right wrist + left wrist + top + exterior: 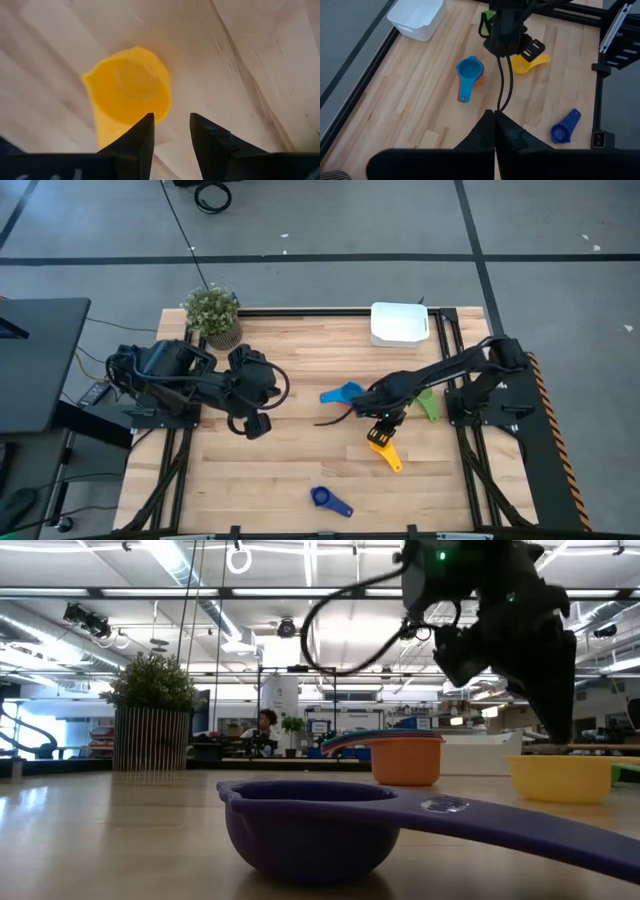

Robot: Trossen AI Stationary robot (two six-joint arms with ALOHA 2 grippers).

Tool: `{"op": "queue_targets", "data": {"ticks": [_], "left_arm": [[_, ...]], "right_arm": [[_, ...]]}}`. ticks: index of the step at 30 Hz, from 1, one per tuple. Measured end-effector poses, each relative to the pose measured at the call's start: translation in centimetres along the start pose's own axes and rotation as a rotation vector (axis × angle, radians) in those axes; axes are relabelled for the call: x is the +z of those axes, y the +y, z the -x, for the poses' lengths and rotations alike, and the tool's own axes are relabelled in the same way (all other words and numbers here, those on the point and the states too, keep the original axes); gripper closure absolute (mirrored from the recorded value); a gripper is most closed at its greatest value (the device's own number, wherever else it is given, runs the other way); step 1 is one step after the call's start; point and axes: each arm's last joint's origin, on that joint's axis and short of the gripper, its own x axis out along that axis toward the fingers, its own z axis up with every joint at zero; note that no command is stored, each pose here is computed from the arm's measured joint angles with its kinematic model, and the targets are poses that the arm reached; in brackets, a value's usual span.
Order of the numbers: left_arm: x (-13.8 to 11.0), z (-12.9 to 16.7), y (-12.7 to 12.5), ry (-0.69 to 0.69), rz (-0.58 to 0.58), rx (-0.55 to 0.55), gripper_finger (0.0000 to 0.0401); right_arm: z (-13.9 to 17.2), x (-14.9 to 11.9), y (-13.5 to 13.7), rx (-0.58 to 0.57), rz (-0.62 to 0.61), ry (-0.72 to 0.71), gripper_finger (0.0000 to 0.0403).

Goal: Nest measuring cups in basket
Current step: Stack the yellow measuring cup on top of the light blue measuring cup

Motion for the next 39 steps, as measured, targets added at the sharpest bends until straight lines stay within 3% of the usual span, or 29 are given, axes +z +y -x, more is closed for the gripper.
{"op": "queue_targets", "data": {"ticks": [6, 14, 17, 22, 30, 34, 39], "left_arm": [[0.0, 0.0, 0.0, 0.000, 0.000, 0.000, 0.0399], [0.0, 0.0, 0.0, 0.001, 0.000, 0.001, 0.0399], [0.0, 0.0, 0.0, 0.000, 0.000, 0.001, 0.0399], [0.0, 0.0, 0.0, 0.001, -0.001, 0.001, 0.0399], [0.0, 0.0, 0.0, 0.001, -0.001, 0.001, 0.0399], [0.0, 0.0, 0.0, 0.000, -0.001, 0.002, 0.0399], [0.1, -0.1, 0.1, -0.015, -0.001, 0.026, 0.0399]], "right_arm": [[-1.9, 1.0, 0.1, -0.050, 0.032, 0.011, 0.0270], [-4.0, 2.5, 0.7, -0.024, 0.041, -0.003, 0.0273], [-4.2, 2.6, 0.8, -0.015, 0.037, 0.013, 0.0297], [-4.2, 2.8, 0.9, 0.008, 0.025, 0.021, 0.0387], [-4.1, 2.7, 0.9, 0.007, -0.048, 0.022, 0.0392], [-2.4, 2.8, 1.8, 0.036, -0.037, -0.005, 0.0392], [1.8, 2.7, 3.2, 0.050, -0.020, -0.085, 0.0392]]}}
